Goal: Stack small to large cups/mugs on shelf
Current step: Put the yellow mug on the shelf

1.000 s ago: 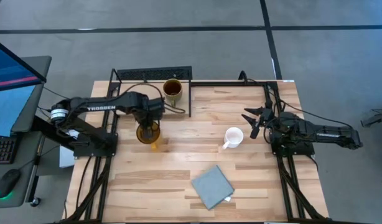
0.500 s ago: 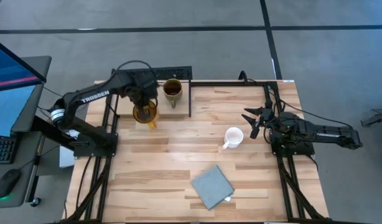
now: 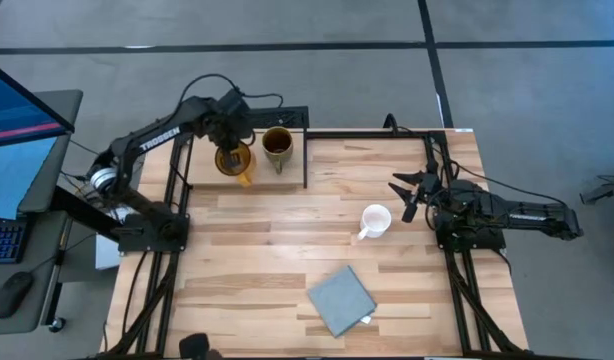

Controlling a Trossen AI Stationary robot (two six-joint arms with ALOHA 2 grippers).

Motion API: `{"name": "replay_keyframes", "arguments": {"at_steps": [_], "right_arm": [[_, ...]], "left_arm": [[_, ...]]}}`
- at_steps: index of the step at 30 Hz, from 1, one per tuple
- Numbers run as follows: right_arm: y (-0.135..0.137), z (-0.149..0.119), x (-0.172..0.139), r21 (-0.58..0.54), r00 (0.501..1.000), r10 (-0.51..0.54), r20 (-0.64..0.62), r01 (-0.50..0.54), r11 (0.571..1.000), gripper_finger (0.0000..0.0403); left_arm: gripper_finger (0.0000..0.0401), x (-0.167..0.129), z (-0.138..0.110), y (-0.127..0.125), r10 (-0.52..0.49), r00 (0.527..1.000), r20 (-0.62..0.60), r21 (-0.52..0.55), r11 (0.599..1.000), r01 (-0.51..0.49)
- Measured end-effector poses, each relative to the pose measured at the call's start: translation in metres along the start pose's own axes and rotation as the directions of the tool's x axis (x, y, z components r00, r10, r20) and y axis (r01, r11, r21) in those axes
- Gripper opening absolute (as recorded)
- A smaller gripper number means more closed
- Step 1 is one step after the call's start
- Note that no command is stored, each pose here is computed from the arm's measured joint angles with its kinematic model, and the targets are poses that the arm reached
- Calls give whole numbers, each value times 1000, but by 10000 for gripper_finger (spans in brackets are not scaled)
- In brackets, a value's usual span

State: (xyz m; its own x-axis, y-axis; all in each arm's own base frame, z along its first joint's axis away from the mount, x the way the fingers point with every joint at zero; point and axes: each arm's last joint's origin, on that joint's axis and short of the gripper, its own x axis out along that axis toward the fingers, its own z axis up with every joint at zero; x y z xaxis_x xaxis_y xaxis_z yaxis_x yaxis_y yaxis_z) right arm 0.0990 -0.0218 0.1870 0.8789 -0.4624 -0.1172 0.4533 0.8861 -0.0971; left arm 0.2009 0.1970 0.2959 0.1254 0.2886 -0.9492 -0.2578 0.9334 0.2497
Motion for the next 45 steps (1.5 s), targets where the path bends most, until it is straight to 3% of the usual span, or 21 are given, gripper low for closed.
{"name": "replay_keyframes", "arguments": {"at_steps": [6,15,24,34,45], "right_arm": [[0,0,0,0,1000,0,0,0,1000,169],[0,0,0,0,1000,0,0,0,1000,169],[0,0,0,0,1000,0,-1,0,1000,169],[0,0,0,0,1000,0,-1,0,1000,169],[0,1,0,4,1000,-1,7,1,1000,169]], "left_arm": [[7,24,7,20,-27,997,-77,12,1000,28],[7,32,33,47,-74,987,-145,69,994,85],[7,42,39,50,-126,969,-212,112,982,152],[7,42,43,50,-105,977,-184,207,968,143],[7,62,48,54,-112,976,-185,224,962,153]]}}
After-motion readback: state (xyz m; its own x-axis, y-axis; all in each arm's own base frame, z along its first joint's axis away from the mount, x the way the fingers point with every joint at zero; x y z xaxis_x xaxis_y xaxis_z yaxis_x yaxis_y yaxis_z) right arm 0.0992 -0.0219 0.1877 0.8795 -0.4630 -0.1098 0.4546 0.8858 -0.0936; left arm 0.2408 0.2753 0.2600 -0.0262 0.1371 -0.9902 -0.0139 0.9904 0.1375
